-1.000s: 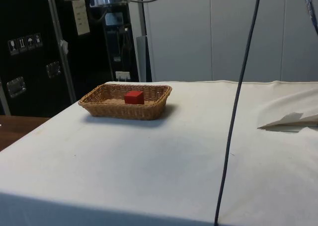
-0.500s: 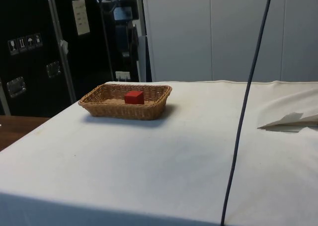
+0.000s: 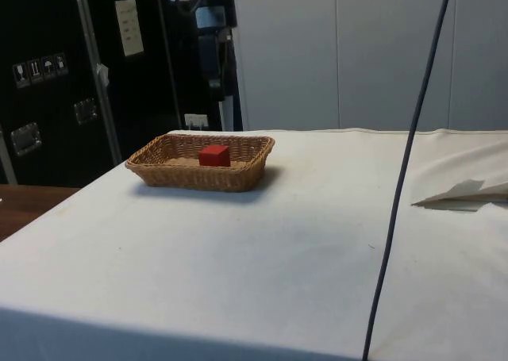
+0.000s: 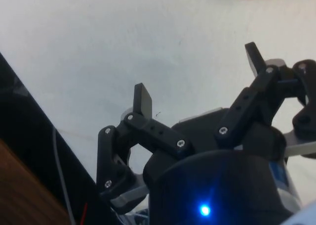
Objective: Pick up the cube and place it into the basket.
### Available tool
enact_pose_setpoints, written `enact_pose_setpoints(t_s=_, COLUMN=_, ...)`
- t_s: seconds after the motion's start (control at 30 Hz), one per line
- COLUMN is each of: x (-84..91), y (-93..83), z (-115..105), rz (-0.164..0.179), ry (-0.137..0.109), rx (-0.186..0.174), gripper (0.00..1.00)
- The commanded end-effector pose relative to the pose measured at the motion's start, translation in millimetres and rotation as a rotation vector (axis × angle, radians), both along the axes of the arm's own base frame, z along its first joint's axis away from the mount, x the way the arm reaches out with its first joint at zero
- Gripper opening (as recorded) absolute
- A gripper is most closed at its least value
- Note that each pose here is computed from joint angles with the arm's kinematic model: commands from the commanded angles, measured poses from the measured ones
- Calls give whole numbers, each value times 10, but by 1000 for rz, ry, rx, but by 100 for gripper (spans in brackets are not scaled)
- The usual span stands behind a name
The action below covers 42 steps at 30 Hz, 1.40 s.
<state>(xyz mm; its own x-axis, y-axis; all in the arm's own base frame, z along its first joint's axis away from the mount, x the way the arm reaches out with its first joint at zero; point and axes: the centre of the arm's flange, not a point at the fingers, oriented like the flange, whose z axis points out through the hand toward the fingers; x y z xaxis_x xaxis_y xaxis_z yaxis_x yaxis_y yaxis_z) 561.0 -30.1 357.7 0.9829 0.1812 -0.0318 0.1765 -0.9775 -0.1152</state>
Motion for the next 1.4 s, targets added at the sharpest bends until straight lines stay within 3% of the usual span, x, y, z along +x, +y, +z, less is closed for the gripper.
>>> enact_pose_setpoints(t_s=0.0, x=-20, y=-7, z=8, rz=-10, ry=-10, rx=-6, gripper=100)
enact_pose_setpoints(t_s=0.2, x=-85, y=-15, z=1, rz=-36, ry=-8, rx=-3, gripper=100)
enact_pose_setpoints(t_s=0.23, x=-66, y=-8, z=-6, rz=-27, ry=2, rx=3, gripper=100)
enact_pose_setpoints(t_s=0.27, x=-93, y=-15, z=0, rz=-40, ry=-7, rx=-3, gripper=100)
enact_pose_setpoints(t_s=0.57, x=-149, y=-24, z=-41, rz=-76, ry=-12, rx=-11, gripper=100)
enact_pose_setpoints(t_s=0.6, x=-134, y=-15, z=-44, rz=-68, ry=-2, rx=1, gripper=100)
enact_pose_setpoints(t_s=0.77, x=-175, y=-31, z=-70, rz=-99, ry=-20, rx=-16, gripper=100)
enact_pose_setpoints(t_s=0.87, x=-192, y=-32, z=-74, rz=-109, ry=-22, rx=-15, gripper=100)
enact_pose_setpoints(t_s=0.9, x=-172, y=-24, z=-94, rz=-102, ry=-11, rx=-5, gripper=100)
enact_pose_setpoints(t_s=0.93, x=-198, y=-38, z=-79, rz=-113, ry=-22, rx=-15, gripper=100)
enact_pose_setpoints(t_s=1.13, x=-257, y=-39, z=-86, rz=-135, ry=-28, rx=-11, gripper=100)
enact_pose_setpoints(t_s=1.17, x=-237, y=-33, z=-89, rz=-126, ry=-18, rx=-2, gripper=100)
enact_pose_setpoints(t_s=1.2, x=-263, y=-40, z=-81, rz=-139, ry=-30, rx=-11, gripper=100)
enact_pose_setpoints(t_s=1.37, x=-312, y=-46, z=-86, rz=-157, ry=-34, rx=-8, gripper=100)
